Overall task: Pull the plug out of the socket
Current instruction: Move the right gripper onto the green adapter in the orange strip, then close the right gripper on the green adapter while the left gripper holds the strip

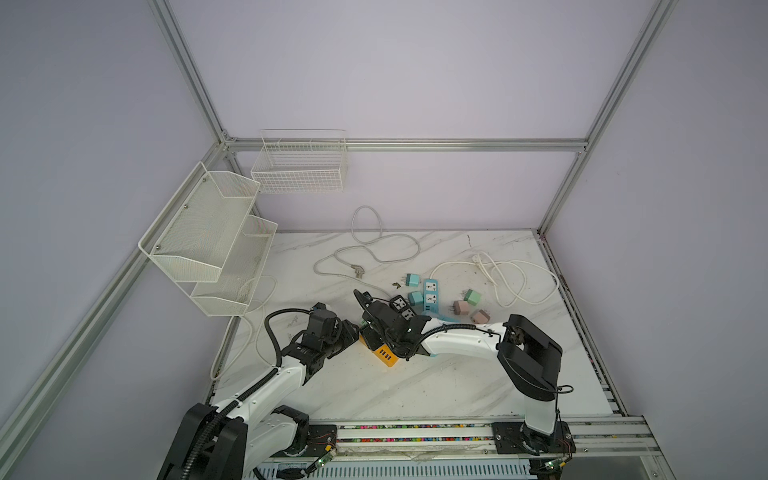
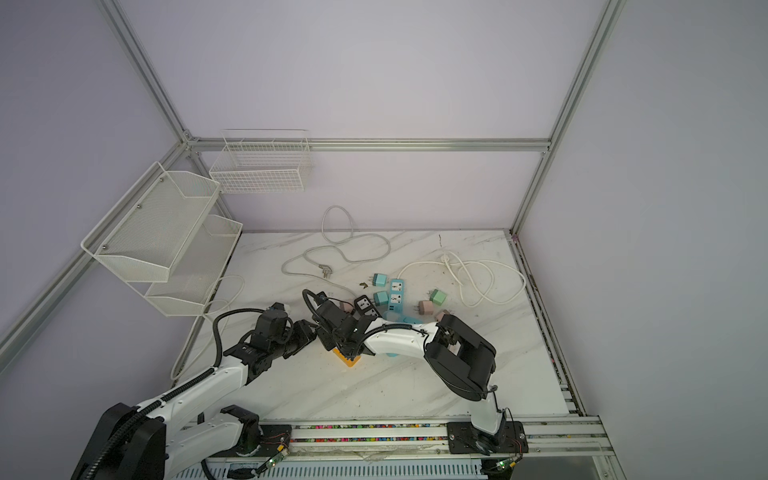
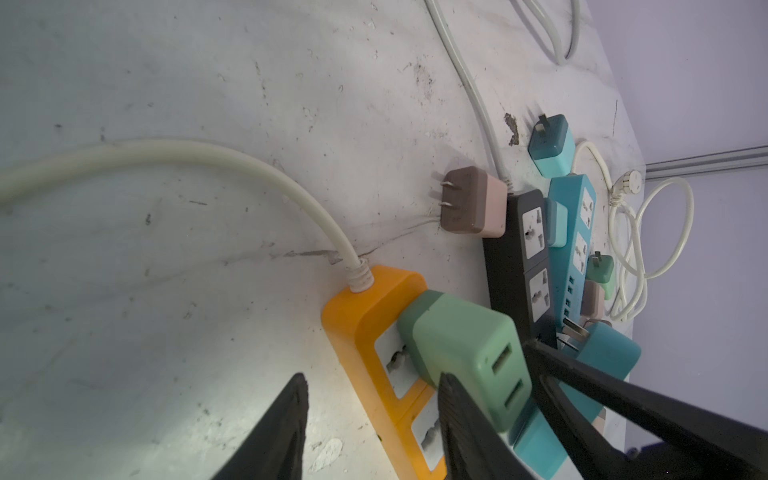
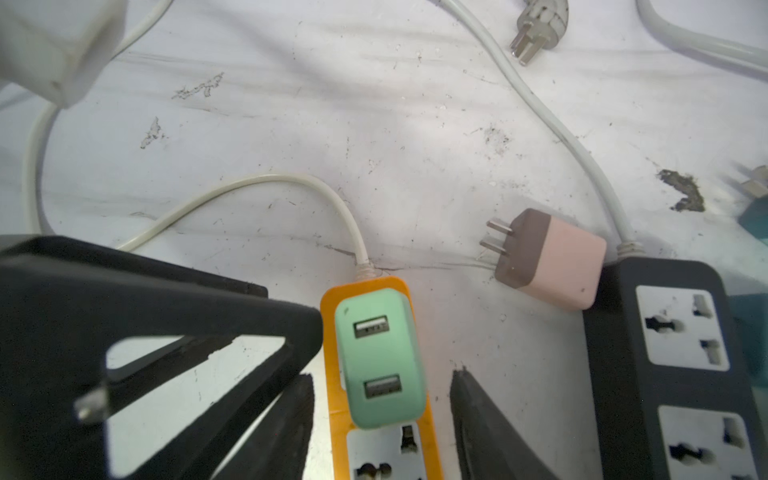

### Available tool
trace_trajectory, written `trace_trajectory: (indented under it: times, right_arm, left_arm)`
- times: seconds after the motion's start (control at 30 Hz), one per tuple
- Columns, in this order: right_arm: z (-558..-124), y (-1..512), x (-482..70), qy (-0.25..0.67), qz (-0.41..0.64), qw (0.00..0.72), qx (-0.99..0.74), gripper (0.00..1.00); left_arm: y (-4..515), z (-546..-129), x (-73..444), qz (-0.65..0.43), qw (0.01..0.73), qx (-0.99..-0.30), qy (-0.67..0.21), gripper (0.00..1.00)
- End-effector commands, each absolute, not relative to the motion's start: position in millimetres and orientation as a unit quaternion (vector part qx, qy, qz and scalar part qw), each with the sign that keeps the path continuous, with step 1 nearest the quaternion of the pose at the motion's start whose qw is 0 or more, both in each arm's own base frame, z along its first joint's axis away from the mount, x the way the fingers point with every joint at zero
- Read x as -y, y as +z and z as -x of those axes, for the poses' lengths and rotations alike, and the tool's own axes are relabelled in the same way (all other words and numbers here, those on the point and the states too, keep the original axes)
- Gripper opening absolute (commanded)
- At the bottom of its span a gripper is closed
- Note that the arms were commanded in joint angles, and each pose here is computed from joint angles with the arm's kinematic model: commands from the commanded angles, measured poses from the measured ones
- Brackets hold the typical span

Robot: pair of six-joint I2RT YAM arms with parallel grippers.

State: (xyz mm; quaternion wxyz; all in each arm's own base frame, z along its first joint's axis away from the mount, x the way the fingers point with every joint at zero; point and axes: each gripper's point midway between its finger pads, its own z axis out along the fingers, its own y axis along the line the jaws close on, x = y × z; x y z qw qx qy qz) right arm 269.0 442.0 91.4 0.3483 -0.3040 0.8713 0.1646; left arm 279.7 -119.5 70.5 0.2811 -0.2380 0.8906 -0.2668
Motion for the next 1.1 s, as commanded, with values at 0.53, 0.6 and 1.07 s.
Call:
trace_trajectory:
  times: [0.53, 0.6, 1.07]
  right_arm:
    - [-276, 73, -455, 0.134, 0.333, 0.345, -0.867, 0.37]
    - [-276, 71, -455, 0.134, 0.333, 0.343, -0.868, 0.35]
    - [-275, 55, -458, 0.126, 0.347, 0.329, -0.869, 0.32]
  left_arm:
    - [51, -285, 127, 0.232, 0.260, -0.896, -0.275, 0.38]
    - [47, -284, 126, 0.234, 0.254, -0.899, -0.269, 0.36]
    - [28, -280, 125, 0.240, 0.230, -0.908, -0.256, 0.33]
